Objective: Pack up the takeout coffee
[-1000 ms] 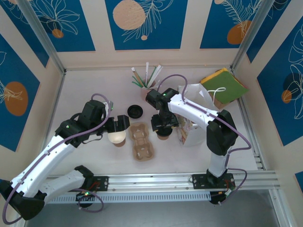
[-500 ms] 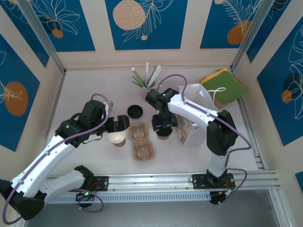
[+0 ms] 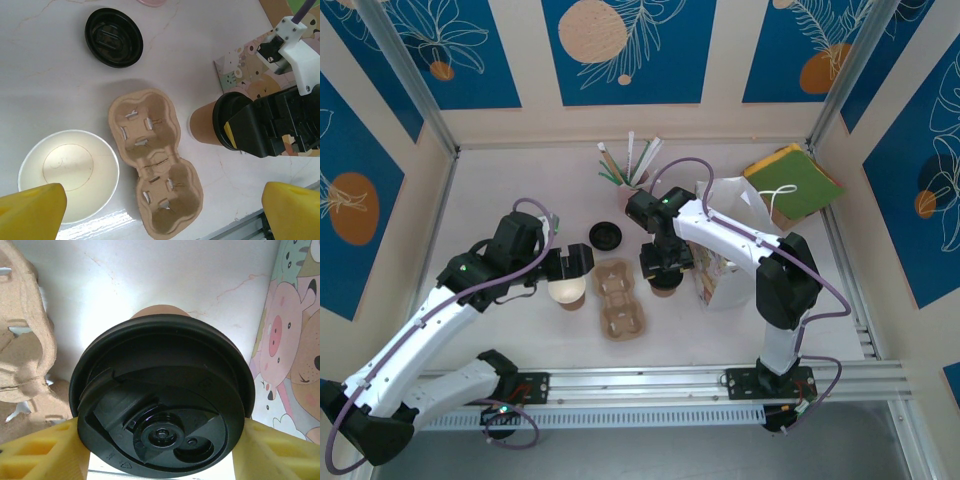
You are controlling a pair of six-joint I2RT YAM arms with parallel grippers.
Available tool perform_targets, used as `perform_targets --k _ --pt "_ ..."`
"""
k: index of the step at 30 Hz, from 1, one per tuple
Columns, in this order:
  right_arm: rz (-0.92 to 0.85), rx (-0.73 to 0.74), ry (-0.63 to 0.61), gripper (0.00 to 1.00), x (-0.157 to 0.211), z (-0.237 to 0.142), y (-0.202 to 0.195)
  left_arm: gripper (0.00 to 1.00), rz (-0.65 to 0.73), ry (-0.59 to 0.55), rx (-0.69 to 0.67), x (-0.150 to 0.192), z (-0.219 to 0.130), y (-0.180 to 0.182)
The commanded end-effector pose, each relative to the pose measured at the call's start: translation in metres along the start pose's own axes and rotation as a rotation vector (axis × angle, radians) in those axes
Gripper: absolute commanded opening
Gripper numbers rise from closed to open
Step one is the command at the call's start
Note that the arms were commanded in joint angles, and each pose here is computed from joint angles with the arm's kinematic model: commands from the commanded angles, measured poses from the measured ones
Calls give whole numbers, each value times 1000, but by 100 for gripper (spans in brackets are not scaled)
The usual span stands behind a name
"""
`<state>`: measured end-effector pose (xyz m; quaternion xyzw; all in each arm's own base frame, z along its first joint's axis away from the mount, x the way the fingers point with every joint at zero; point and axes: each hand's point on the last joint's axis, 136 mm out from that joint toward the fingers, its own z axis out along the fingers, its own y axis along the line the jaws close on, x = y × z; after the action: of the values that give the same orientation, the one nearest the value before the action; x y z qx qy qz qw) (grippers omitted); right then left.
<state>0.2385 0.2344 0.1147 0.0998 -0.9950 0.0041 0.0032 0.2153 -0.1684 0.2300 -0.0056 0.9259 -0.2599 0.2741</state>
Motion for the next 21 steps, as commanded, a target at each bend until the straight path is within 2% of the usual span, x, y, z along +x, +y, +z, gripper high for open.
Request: perform_targets --k 1,21 --pt "3 -3 7 66 2 -6 2 100 7 1 21 0 -1 -3" --pt "4 -2 4 66 4 -5 2 100 -2 2 24 3 -4 -1"
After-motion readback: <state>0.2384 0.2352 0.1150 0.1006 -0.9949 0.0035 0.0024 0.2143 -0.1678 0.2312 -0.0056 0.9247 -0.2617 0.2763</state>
